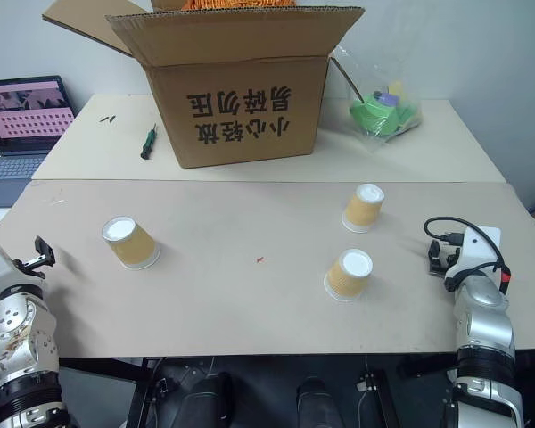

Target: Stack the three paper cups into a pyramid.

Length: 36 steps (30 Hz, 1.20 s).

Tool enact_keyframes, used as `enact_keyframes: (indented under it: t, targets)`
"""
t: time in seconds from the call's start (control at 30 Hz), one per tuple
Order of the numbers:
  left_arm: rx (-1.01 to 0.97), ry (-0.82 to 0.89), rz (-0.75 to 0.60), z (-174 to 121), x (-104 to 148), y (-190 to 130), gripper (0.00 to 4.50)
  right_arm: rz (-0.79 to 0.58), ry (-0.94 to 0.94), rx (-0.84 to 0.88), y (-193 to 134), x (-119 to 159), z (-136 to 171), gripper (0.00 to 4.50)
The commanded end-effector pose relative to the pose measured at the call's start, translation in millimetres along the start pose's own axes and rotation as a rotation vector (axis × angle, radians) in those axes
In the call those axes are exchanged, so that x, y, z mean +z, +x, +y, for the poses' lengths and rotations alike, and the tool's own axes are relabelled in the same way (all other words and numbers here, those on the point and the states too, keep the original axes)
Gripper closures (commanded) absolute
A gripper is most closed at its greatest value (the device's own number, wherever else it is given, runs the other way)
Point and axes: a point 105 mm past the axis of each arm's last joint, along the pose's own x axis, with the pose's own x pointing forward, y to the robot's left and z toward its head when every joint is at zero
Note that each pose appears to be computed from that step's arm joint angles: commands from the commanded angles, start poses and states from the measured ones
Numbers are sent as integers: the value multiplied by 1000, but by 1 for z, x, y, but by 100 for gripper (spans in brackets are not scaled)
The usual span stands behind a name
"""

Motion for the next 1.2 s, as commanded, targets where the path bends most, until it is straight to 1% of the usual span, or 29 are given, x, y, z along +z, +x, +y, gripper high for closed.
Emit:
enact_keyframes:
  t: [0.03, 0.13, 0.2, 0.3, 0.37, 0.4, 0.43, 0.5, 0.53, 0.57, 0.6, 0.63, 0.73, 0.8, 0.87, 0.9, 0.93, 1.0, 1.03, 1.1, 1.13, 1.2]
  targets:
    - [-6, -12, -59, -2, 16, 4, 0, -67, 2, -10, 0, 17, -3, 2]
    - [-12, -147, -86, -11, 32, 10, 0, -66, 3, -11, 0, 17, -3, 2]
    - [-42, -245, -132, -21, 54, 13, 0, -65, 3, -9, 1, 17, -3, 2]
    - [-132, -325, -200, -40, 85, 14, 0, -62, 3, -8, 1, 16, -3, 2]
    - [-359, -318, -259, -78, 114, 2, 0, -59, 6, -6, 1, 15, -1, 2]
    - [-441, -311, -271, -90, 122, -5, 0, -58, 7, -5, 1, 15, -1, 2]
    - [-567, -310, -283, -108, 131, -18, 0, -57, 7, -4, 1, 15, 0, 2]
    - [-746, -303, -286, -128, 141, -38, 0, -57, 7, -2, 1, 15, 0, 2]
    - [-890, -271, -272, -143, 142, -58, 0, -57, 6, -2, 1, 15, 0, 2]
    - [-1015, -228, -248, -154, 139, -76, 0, -57, 6, -1, 1, 15, 0, 2]
    - [-1150, -168, -205, -162, 131, -98, 0, -57, 4, 1, 1, 16, -1, 2]
    - [-1238, -129, -169, -167, 124, -113, 0, -57, 3, 3, 1, 17, -2, 2]
    - [-1446, 37, -58, -161, 94, -153, 0, -62, -27, 57, -1, 27, -13, 2]
    - [-1538, 119, -17, -158, 81, -175, 0, -55, -84, 168, -5, 34, -16, 2]
    - [-1615, 152, 29, -153, 70, -191, 0, 3, -119, 350, -16, 35, -17, 2]
    - [-1668, 184, 56, -149, 61, -200, 0, 63, -199, 466, -27, 33, -22, 2]
    - [-1705, 207, 73, -146, 56, -207, 0, 113, -255, 547, -36, 32, -26, 2]
    - [-1759, 245, 90, -144, 48, -213, 0, 226, -368, 735, -61, 29, -33, 2]
    - [-1771, 253, 89, -144, 47, -213, 0, 259, -389, 799, -69, 30, -34, 2]
    - [-1787, 267, 77, -148, 45, -213, 0, 322, -417, 1020, -98, 32, -21, 2]
    - [-1790, 267, 75, -151, 45, -212, 0, 329, -421, 1119, -111, 35, -10, 2]
    - [-1800, 278, 73, -155, 43, -213, 0, 329, -451, 1260, -129, 38, 14, 2]
